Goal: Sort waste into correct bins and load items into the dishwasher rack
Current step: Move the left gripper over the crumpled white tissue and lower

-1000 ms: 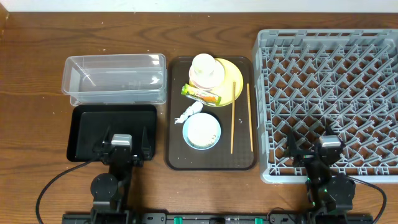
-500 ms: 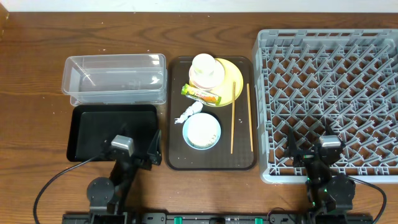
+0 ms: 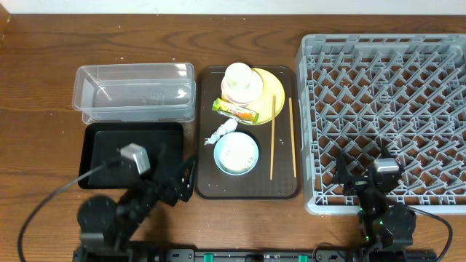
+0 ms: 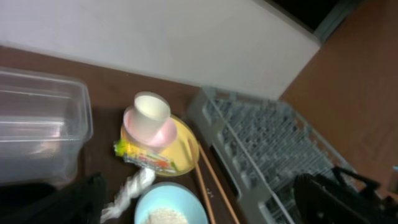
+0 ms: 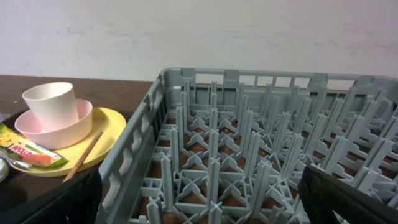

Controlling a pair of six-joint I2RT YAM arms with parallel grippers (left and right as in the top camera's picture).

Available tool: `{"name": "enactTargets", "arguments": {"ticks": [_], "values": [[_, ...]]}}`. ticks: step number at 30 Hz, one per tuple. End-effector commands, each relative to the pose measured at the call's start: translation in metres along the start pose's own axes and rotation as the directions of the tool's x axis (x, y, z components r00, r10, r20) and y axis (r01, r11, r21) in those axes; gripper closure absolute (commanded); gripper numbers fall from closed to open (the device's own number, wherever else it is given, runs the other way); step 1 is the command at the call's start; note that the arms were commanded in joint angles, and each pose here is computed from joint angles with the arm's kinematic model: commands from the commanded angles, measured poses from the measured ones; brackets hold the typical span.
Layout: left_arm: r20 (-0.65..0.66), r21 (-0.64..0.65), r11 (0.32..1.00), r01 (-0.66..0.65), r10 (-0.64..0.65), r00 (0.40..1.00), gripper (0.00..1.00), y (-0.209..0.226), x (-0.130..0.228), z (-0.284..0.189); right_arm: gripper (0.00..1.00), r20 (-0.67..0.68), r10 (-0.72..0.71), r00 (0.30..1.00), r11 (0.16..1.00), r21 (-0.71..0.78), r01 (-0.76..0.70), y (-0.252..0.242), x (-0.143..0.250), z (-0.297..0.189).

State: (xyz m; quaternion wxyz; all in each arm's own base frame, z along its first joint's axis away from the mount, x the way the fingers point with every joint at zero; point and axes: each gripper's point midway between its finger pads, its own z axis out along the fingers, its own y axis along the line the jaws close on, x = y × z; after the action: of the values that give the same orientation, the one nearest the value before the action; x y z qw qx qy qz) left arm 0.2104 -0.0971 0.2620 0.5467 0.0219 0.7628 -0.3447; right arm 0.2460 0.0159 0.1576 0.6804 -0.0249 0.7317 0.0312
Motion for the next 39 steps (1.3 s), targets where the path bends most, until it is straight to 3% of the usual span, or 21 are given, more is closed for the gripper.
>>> {"name": "enactTargets", "arguments": {"ticks": [1, 6, 11, 15, 23, 24, 26, 39], "values": [[-0.125, 0.036, 0.997, 0.067, -0.062, 0.99, 0.02, -0.016, -0.01, 0.007, 0.01, 0.0, 0.013, 1.0, 1.0, 0.009, -0.013, -0.001, 0.0, 0.0], [-0.357, 0.006, 0.981, 0.193, -0.178, 0.917, 0.02, -0.017, 0.002, 0.023, 0.01, 0.0, 0.014, 1.0, 1.0, 0.009, -0.014, -0.001, 0.0, 0.0], [-0.495, 0.075, 0.941, 0.33, -0.253, 0.831, 0.02, -0.024, 0.018, 0.041, 0.01, 0.0, 0.013, 1.0, 1.0, 0.009, -0.013, -0.001, 0.0, 0.0], [-0.564, 0.058, 0.894, 0.443, -0.337, 0.754, 0.02, -0.025, 0.028, 0.048, 0.01, 0.0, 0.013, 1.0, 1.0, 0.009, -0.013, -0.001, 0.0, 0.0], [-0.595, 0.006, 0.879, 0.477, -0.38, 0.708, 0.56, -0.016, 0.041, 0.051, 0.01, 0.0, 0.014, 1.0, 1.0, 0.009, -0.014, -0.001, 0.0, 0.0], [-0.592, -0.01, 0.882, 0.472, -0.386, 0.708, 0.72, -0.013, 0.042, 0.051, 0.01, 0.0, 0.014, 1.0, 1.0, 0.009, -0.014, -0.001, 0.0, 0.0], [-0.581, -0.049, 0.889, 0.455, -0.396, 0.711, 0.94, -0.006, 0.045, 0.052, 0.01, 0.0, 0.014, 1.0, 1.0, 0.009, -0.014, -0.001, 0.0, 0.0], [-0.558, -0.325, 0.908, 0.263, -0.409, 0.722, 0.94, 0.02, 0.079, 0.056, 0.01, 0.0, 0.014, 1.0, 1.0, 0.009, -0.014, -0.001, 0.0, 0.0]]}}
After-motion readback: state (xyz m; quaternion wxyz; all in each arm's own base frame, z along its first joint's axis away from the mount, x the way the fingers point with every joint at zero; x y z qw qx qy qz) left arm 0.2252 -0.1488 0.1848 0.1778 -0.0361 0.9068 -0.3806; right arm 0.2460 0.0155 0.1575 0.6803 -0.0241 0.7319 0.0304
